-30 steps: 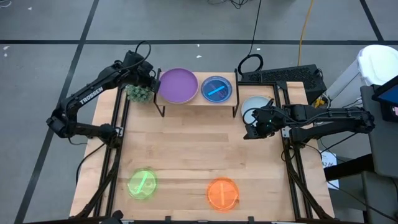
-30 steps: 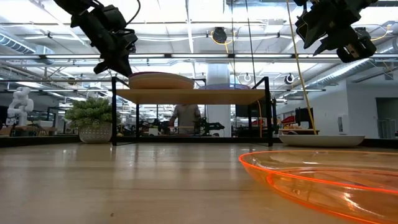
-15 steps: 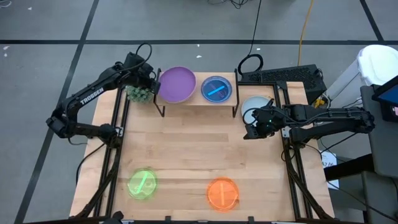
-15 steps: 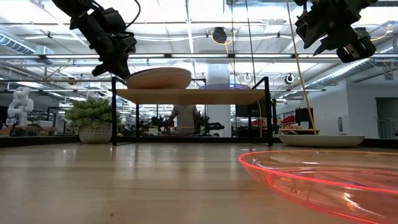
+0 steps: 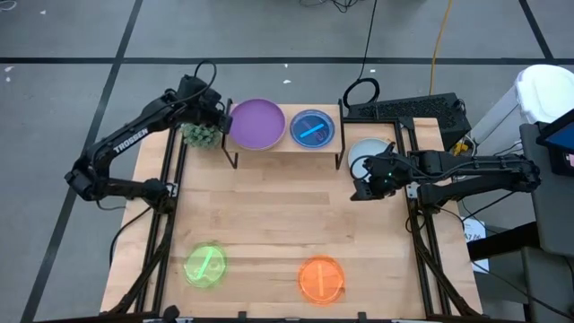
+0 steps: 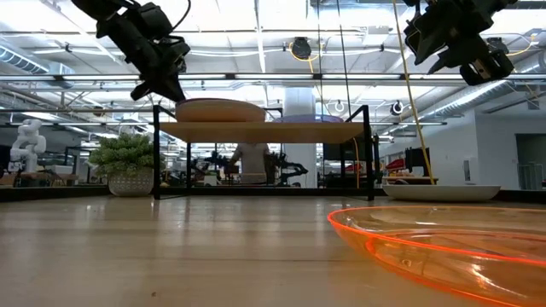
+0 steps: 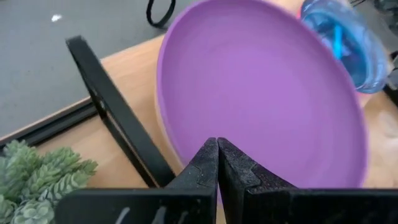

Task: Place and stack plates onto a shelf
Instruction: Stack the orange transparent plate on top of the blue transparent plate on the shelf

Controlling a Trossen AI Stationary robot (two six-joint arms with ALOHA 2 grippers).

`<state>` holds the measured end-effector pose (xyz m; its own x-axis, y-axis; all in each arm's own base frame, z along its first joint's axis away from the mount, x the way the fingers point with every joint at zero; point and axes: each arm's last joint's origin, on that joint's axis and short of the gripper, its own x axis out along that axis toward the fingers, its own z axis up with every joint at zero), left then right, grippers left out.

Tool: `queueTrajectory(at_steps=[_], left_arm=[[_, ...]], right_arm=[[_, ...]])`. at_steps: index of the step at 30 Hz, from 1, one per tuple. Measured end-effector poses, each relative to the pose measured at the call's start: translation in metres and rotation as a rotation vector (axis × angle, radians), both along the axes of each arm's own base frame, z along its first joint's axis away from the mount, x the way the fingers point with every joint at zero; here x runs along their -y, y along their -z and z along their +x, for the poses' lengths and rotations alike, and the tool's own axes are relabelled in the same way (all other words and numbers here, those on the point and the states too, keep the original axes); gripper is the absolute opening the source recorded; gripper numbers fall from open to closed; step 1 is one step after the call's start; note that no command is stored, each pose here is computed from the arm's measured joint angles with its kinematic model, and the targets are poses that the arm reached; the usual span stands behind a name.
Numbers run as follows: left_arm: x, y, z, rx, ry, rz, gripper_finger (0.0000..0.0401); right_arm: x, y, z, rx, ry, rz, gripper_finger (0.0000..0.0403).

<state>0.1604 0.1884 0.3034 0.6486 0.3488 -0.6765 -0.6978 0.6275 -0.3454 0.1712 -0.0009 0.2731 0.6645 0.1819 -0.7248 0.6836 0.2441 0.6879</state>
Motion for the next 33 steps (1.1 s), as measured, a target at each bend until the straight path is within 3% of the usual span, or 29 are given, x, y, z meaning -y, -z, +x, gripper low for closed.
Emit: queueTrajectory(at_steps=[8,20,28,33], left_arm=[[0.019,-0.021,0.0,0.101,0.003,0.06,0.0003],[0.092,-0.04,0.027,0.204,0.287,0.031,0.0003],[0.132,-0.038,0.043,0.196,0.406,-0.052,0.0003],[0.152,-0.038,0.048,0.174,0.414,-0.028,0.0003]], right_arm=[[0.0,-0.002,0.003,0.038,-0.006,-0.007,0.0089],[-0.007,0.005,0.004,-0.032,-0.059,-0.05,0.0089],[-0.026,0.012,0.011,-0.067,-0.155,-0.034,0.009],[-0.037,0.014,0.017,-0.056,-0.208,-0.021,0.0106]])
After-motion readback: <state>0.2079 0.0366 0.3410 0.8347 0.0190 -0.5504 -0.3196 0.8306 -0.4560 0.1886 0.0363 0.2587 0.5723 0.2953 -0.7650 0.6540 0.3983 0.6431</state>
